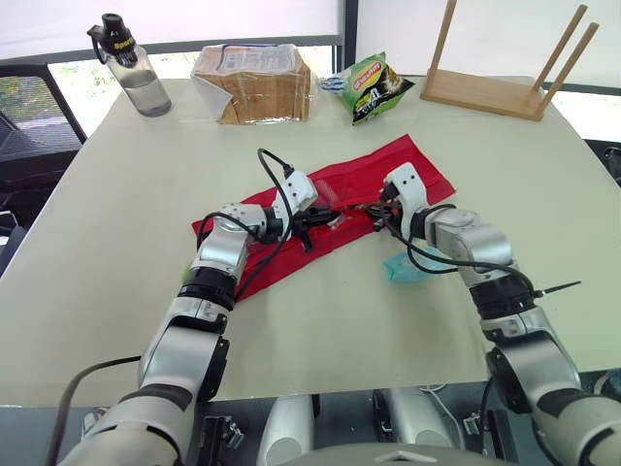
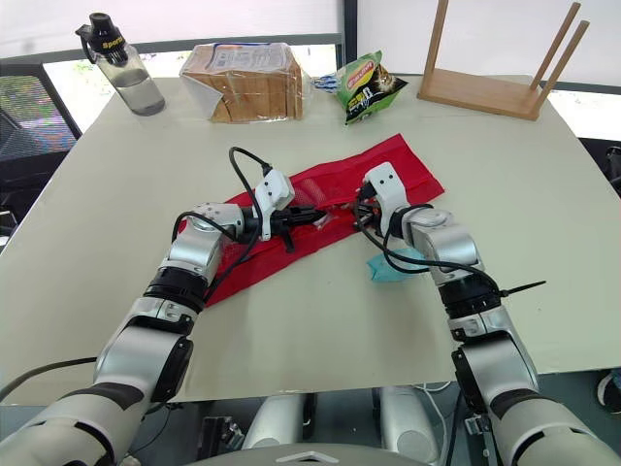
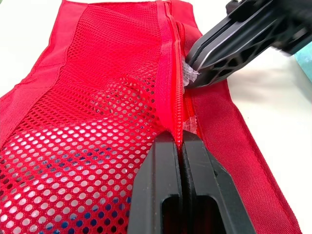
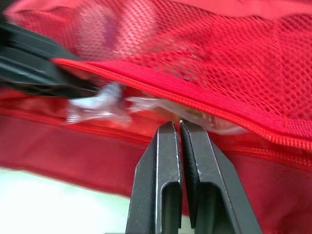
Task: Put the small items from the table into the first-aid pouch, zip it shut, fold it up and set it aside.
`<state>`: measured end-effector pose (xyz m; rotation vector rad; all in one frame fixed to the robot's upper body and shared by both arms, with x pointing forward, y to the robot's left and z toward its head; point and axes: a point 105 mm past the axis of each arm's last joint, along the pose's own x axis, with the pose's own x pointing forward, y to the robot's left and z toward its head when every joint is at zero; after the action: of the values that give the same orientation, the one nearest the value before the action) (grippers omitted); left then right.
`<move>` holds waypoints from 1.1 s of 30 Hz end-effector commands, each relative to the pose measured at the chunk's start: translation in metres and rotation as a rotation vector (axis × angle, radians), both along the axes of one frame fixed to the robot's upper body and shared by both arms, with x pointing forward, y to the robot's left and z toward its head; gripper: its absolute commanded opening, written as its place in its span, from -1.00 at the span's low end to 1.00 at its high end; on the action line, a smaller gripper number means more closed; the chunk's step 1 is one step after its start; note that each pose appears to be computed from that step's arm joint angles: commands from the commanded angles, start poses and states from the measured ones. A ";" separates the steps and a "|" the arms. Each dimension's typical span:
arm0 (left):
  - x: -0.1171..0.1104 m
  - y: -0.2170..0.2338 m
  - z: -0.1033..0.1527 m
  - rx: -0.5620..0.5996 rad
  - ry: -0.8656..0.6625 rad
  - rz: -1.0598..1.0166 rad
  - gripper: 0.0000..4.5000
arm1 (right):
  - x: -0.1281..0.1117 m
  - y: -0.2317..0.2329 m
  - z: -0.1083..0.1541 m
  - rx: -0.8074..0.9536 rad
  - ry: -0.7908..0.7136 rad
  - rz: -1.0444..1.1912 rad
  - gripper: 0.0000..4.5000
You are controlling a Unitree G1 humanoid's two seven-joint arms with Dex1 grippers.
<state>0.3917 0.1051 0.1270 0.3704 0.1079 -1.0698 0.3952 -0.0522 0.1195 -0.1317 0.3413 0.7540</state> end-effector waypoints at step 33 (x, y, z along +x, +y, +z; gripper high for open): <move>-0.010 -0.002 -0.003 0.047 -0.005 -0.063 -1.00 | -0.029 -0.012 0.037 -0.021 -0.131 0.225 -0.37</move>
<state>0.3865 0.1059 0.1249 0.3825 0.1138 -1.0892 0.3808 -0.0688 0.1296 -0.2490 0.2853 0.8863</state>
